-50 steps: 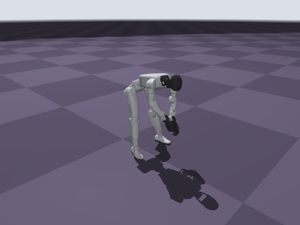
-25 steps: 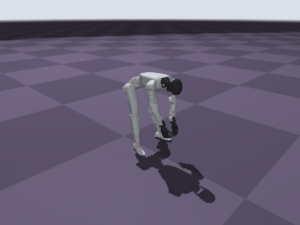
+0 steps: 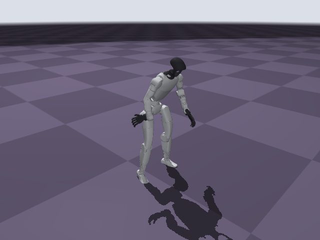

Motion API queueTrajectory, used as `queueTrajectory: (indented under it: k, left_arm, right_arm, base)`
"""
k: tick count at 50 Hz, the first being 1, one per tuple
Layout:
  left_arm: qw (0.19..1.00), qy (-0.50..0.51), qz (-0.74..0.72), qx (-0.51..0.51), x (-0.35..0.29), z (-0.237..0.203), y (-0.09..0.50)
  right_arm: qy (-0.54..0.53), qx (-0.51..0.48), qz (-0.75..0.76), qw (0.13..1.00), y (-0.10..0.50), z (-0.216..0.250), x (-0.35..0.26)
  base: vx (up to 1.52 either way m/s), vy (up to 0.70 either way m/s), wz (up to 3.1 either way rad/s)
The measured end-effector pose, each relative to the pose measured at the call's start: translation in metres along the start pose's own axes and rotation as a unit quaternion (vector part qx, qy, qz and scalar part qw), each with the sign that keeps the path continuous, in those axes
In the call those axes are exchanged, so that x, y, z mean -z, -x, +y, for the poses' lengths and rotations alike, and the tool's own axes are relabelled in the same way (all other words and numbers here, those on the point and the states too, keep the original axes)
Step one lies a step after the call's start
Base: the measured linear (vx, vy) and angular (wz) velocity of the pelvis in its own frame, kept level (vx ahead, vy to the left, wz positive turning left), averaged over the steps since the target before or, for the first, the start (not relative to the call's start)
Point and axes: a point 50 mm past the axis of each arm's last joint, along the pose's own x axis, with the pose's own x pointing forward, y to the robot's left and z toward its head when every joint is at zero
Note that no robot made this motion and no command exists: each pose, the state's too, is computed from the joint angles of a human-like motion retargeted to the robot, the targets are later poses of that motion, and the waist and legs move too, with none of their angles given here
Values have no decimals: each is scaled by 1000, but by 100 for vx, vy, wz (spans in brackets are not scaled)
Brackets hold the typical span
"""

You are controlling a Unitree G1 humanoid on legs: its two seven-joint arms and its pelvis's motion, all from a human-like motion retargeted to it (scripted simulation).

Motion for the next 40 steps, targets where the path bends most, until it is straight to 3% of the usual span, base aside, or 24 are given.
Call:
queueTrajectory:
  k: [7, 12, 17, 24, 30, 35, 40]
  left_arm:
    - [996, -17, 82, -41, 48, 48, 10]
    - [984, 22, 136, -110, 74, 86, 22]
    - [970, -21, 178, -166, 96, 139, 39]
    - [920, -61, 262, -284, 129, 220, 88]
    - [881, -27, 278, -381, 132, 264, 117]
    - [875, 67, 229, -421, 111, 272, 102]
    - [895, 147, 141, -398, 75, 251, 63]
  right_arm:
    - [95, 97, -115, 984, -19, -73, -42]
    - [113, 137, -154, 972, -26, -94, -61]
    - [119, 146, -179, 966, -35, -102, -75]
    - [92, 136, -237, 958, -66, -86, -92]
    - [45, 119, -297, 946, -96, -53, -106]
    - [23, 94, -323, 941, -109, -27, -108]
    - [11, 45, -292, 955, -101, 2, -86]
  base:
    - [19, 6, 56]
    - [21, -8, 53]
    - [20, -15, 37]
    - [12, -19, -17]
    - [-3, -19, -17]
    - [-17, -10, -6]
    - [-23, 0, -25]
